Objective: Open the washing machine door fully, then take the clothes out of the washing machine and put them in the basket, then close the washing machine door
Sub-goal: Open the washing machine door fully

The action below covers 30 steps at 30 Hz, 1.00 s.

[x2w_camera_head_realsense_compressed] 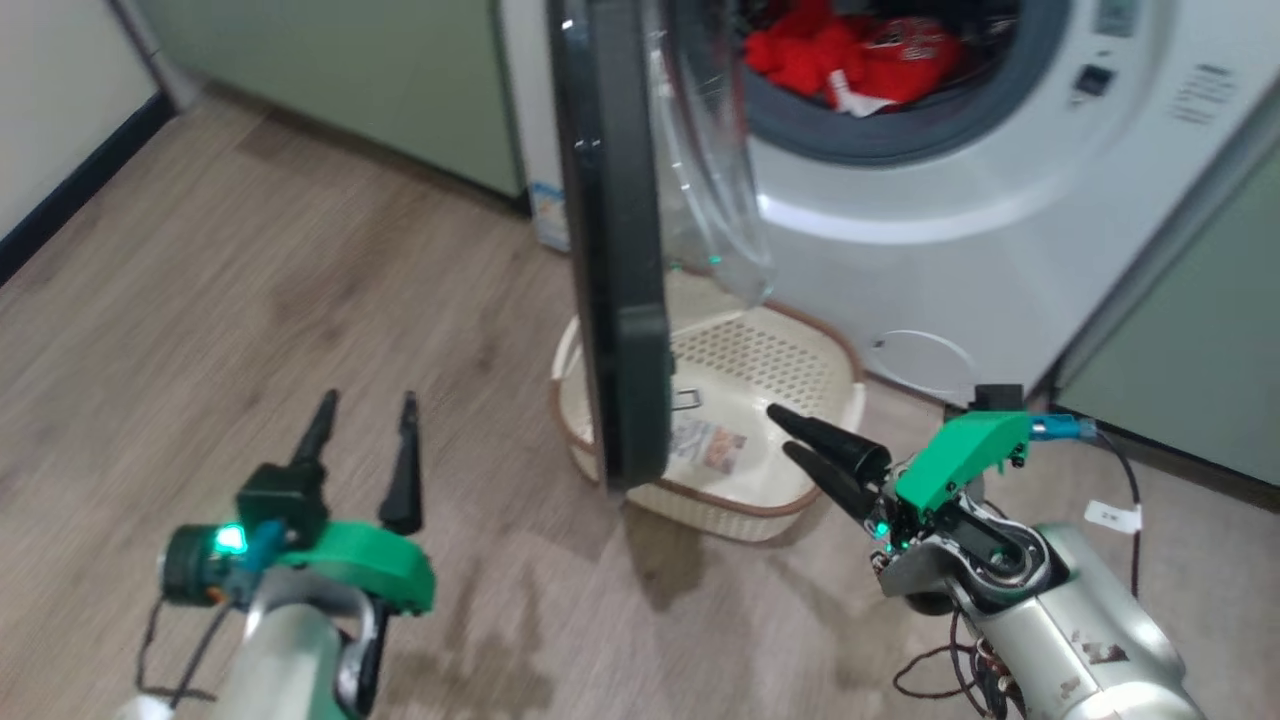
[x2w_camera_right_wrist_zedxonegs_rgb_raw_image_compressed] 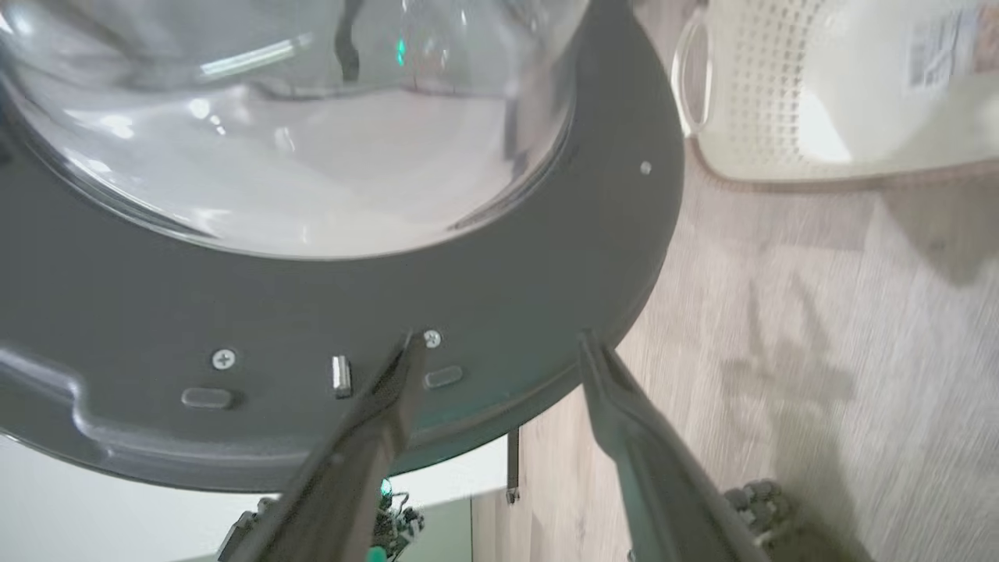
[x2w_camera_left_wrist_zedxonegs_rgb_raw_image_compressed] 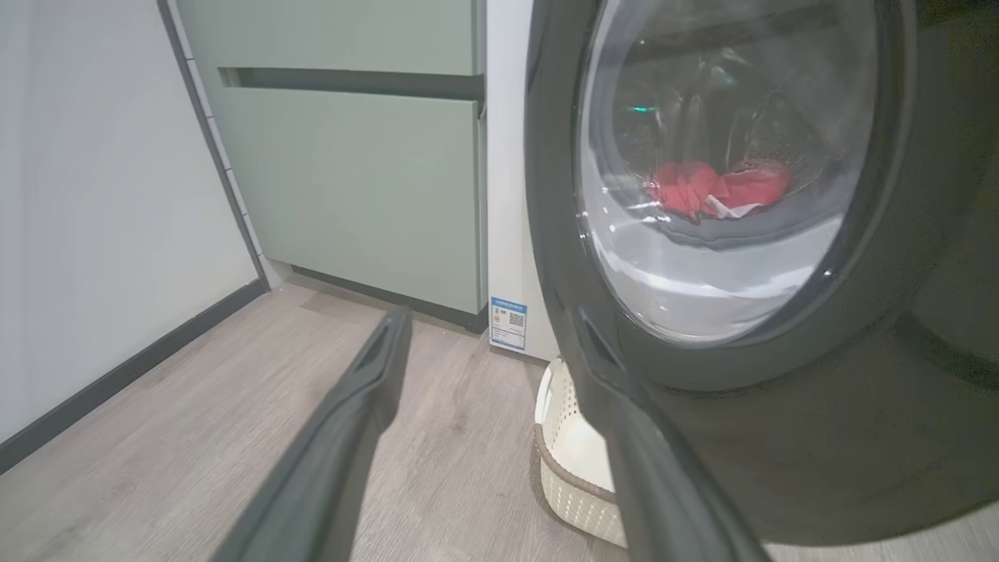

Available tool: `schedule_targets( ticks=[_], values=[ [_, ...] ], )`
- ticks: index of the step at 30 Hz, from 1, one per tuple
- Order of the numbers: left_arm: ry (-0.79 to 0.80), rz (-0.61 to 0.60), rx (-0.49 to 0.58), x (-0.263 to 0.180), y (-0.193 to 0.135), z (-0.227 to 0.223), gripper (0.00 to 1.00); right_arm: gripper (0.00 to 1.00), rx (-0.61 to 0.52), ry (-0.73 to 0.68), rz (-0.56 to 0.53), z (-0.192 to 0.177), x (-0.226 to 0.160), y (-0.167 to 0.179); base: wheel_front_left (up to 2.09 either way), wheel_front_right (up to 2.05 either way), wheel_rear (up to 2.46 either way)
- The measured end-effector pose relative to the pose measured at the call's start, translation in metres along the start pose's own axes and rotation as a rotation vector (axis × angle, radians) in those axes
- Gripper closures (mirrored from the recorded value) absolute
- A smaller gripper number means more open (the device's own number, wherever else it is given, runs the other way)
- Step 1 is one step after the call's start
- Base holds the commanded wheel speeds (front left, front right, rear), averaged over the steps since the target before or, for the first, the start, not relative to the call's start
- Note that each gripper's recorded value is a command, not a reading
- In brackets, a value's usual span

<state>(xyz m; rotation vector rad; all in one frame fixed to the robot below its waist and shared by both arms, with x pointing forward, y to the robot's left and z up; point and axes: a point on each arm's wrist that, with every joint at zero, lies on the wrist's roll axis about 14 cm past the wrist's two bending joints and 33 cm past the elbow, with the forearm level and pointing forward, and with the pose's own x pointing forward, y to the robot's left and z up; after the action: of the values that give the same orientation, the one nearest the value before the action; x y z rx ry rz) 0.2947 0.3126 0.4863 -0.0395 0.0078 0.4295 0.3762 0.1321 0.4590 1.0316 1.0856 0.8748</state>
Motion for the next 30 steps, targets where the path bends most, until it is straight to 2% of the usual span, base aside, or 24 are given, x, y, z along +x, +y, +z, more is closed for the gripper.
schedule_targets(
  ticks=[7, 8, 14, 19, 22, 26, 30],
  values=[
    [-0.041, -0.035, -0.013, 0.015, -0.003, 0.012, 0.0, 0.0, -0.041, -0.306, -0.063, 0.045, -0.049, -0.013, 0.0, 0.0, 0.0],
    [-0.041, -0.035, -0.013, 0.015, -0.003, 0.012, 0.0, 0.0, -0.041, -0.306, -0.063, 0.045, -0.049, -0.013, 0.0, 0.0, 0.0],
    [-0.035, -0.077, -0.02, 0.02, -0.014, 0.008, 0.0, 0.0, -0.092, -0.556, -0.132, 0.078, -0.106, -0.029, 0.0, 0.0, 0.0],
    [-0.053, -0.123, -0.015, 0.029, -0.029, 0.014, 0.0, 0.0, -0.267, -0.746, -0.216, 0.098, -0.155, -0.035, 0.0, 0.0, 0.0],
    [-0.061, -0.142, -0.023, 0.034, -0.036, 0.017, 0.0, 0.0, -0.412, -0.863, -0.273, 0.107, -0.184, -0.037, 0.0, 0.0, 0.0],
    [-0.069, -0.166, -0.022, 0.037, -0.044, 0.019, 0.0, 0.0, -0.576, -0.905, -0.364, 0.109, -0.209, -0.045, 0.0, 0.0, 0.0],
    [-0.07, -0.177, -0.026, 0.04, -0.047, 0.02, 0.0, 0.0, -0.761, -1.032, -0.399, 0.135, -0.249, -0.015, 0.0, 0.0, 0.0]
  ],
)
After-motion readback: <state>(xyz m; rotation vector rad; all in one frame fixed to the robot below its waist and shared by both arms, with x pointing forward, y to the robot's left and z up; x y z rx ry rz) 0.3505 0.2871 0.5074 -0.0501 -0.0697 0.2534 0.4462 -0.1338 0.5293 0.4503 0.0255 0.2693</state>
